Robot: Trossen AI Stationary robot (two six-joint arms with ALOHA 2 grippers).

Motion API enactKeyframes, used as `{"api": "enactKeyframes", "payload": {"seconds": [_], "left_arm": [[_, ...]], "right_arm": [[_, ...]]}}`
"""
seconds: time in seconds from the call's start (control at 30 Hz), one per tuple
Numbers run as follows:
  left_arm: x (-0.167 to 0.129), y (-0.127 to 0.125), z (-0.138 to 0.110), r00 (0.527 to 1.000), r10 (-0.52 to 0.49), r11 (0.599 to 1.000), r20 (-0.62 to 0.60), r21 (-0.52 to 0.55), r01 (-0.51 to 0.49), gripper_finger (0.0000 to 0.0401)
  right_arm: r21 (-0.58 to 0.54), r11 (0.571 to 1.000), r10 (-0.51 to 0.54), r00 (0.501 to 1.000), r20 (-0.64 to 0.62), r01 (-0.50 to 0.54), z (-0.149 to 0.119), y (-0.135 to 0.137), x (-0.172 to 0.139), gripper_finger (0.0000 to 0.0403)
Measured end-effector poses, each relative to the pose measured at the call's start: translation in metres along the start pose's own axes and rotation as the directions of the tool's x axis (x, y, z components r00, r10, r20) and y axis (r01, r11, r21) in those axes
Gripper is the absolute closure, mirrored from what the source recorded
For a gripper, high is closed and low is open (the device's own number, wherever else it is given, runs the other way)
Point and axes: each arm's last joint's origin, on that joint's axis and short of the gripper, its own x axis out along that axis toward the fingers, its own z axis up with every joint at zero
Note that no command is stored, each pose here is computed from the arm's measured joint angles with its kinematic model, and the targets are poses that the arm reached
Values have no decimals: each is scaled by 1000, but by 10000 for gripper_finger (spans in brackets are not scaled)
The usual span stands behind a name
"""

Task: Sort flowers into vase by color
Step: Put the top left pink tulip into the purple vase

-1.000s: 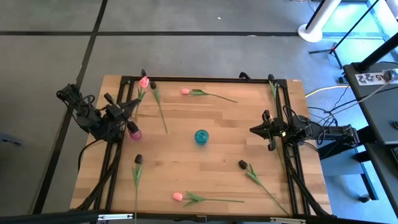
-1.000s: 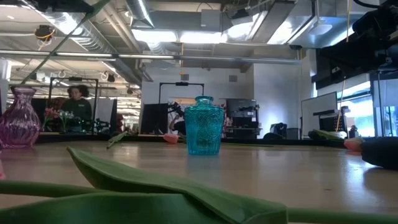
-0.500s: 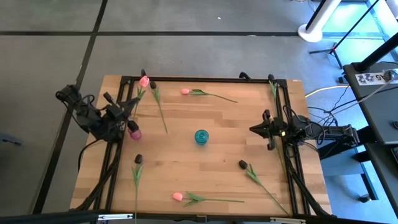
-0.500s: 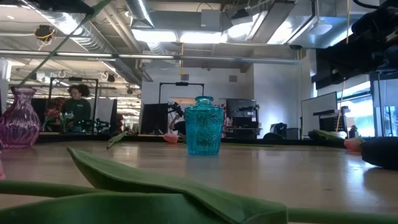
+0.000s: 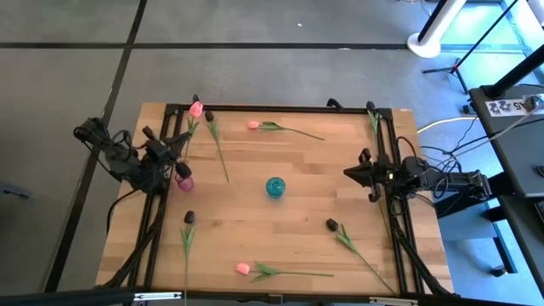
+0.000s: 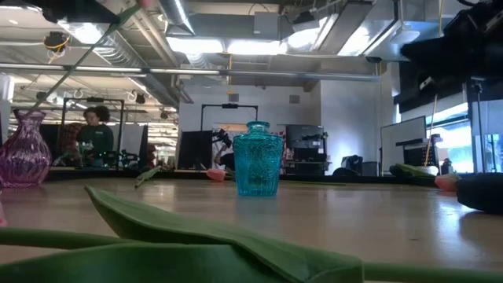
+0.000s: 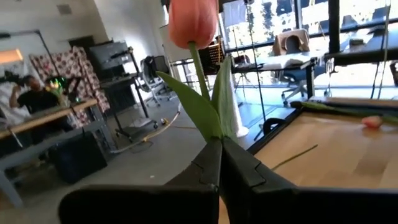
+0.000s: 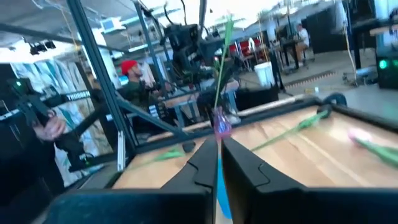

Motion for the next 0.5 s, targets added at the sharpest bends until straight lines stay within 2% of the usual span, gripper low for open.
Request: {"api": "enactKeyframes", "payload": {"seconds": [0.3, 0.4, 0.5], "left_arm": [[-4, -1, -2, 1000, -5, 998, -2, -70, 5, 401], [-5, -1, -2, 1000, -24, 993, 2, -112, 24, 401], [-8, -2, -2, 999, -54, 985, 8, -161, 54, 401]], "right_arm": [[-123, 992, 52, 982, 183, -30, 18, 5, -2, 372], [-129, 991, 42, 979, 198, -17, 21, 6, -2, 341], [-124, 992, 5, 984, 179, 18, 25, 6, 3, 295]]}}
